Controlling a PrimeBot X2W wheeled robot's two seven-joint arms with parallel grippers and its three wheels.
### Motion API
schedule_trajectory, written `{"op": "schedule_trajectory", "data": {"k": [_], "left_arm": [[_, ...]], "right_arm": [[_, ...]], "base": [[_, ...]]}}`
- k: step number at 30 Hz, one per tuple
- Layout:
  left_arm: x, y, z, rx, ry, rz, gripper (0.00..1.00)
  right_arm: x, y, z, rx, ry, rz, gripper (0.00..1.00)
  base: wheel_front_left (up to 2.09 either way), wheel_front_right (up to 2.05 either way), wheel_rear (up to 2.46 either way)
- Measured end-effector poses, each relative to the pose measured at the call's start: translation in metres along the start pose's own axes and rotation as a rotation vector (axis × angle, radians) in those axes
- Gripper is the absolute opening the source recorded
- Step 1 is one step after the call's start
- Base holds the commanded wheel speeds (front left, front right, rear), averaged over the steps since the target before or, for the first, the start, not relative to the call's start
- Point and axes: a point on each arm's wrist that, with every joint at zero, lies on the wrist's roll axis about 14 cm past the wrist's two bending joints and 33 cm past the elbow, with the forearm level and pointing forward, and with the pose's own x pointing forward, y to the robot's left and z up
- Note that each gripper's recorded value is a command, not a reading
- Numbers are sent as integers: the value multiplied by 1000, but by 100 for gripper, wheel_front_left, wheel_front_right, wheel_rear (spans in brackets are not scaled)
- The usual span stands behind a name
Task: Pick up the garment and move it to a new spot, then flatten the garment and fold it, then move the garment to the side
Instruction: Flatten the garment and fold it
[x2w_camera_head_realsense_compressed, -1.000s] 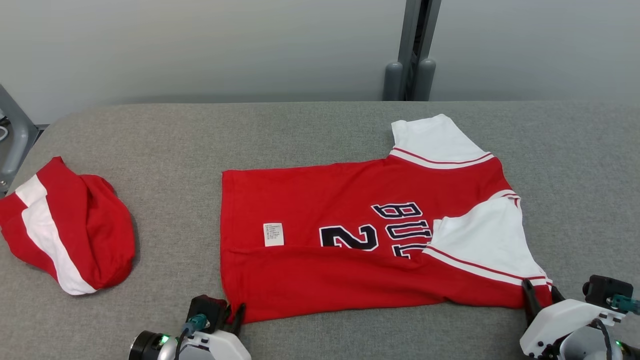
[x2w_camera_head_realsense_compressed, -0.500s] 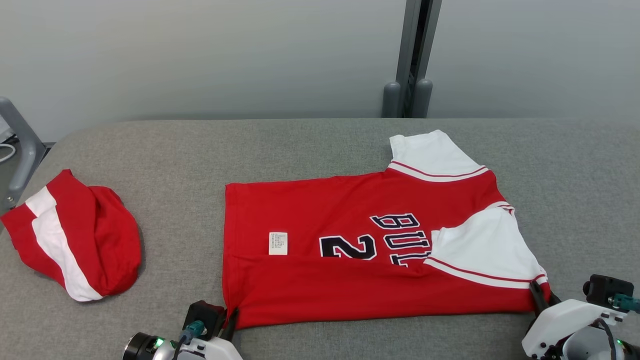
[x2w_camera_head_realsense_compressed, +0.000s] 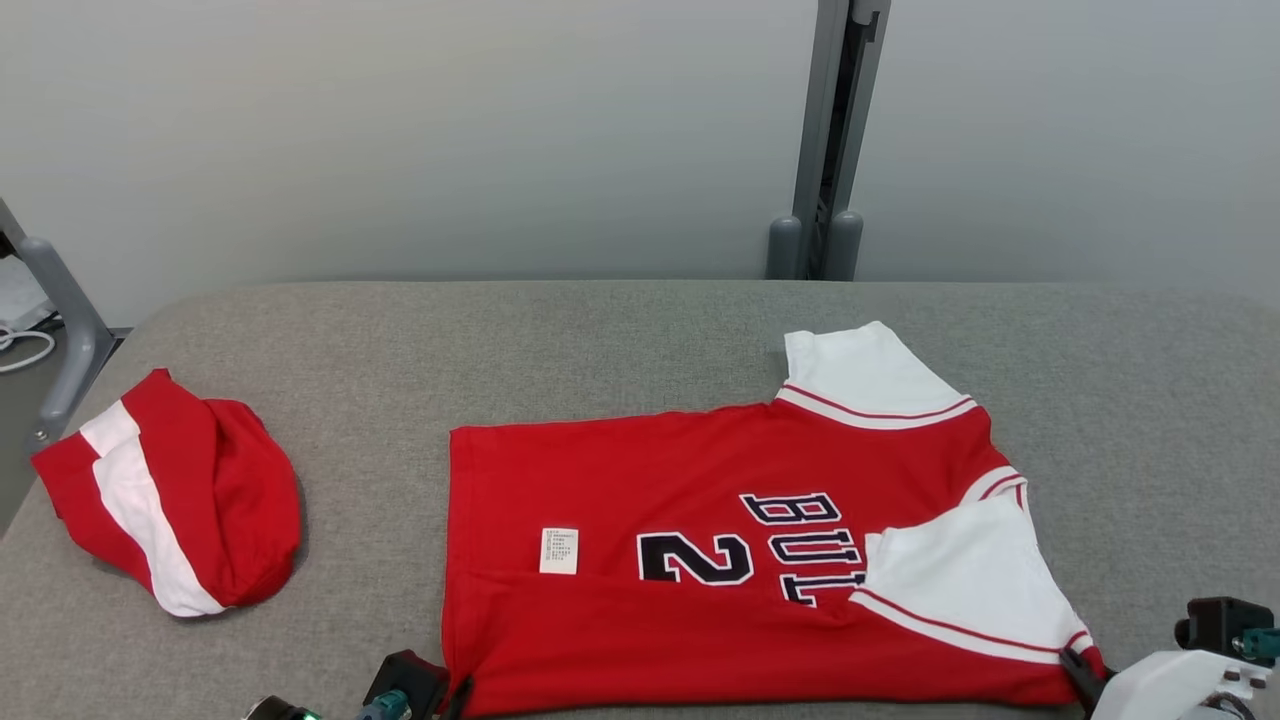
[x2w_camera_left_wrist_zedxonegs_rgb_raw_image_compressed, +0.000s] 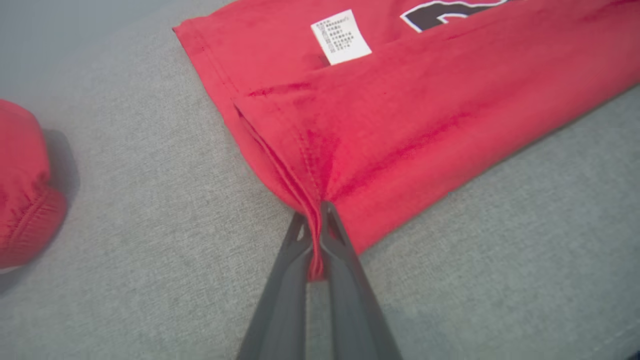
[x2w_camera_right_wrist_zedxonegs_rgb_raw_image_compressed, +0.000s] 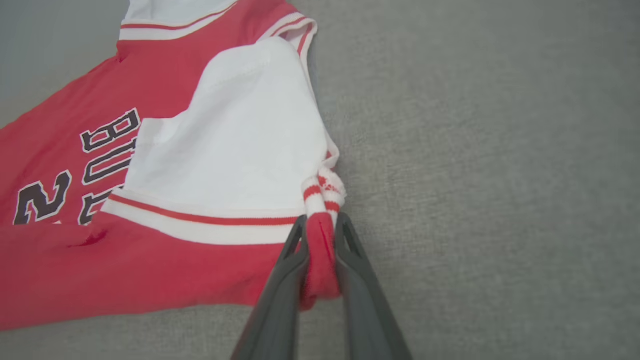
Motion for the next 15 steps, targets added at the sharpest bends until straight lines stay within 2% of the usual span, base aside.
{"op": "schedule_trajectory", "data": {"k": [15], "left_arm": [[-18,-4,-11,-7,53,-11,0]], "right_arm": [[-48,3,-32,56,165,21,0]], "base": [[0,0,0]]}}
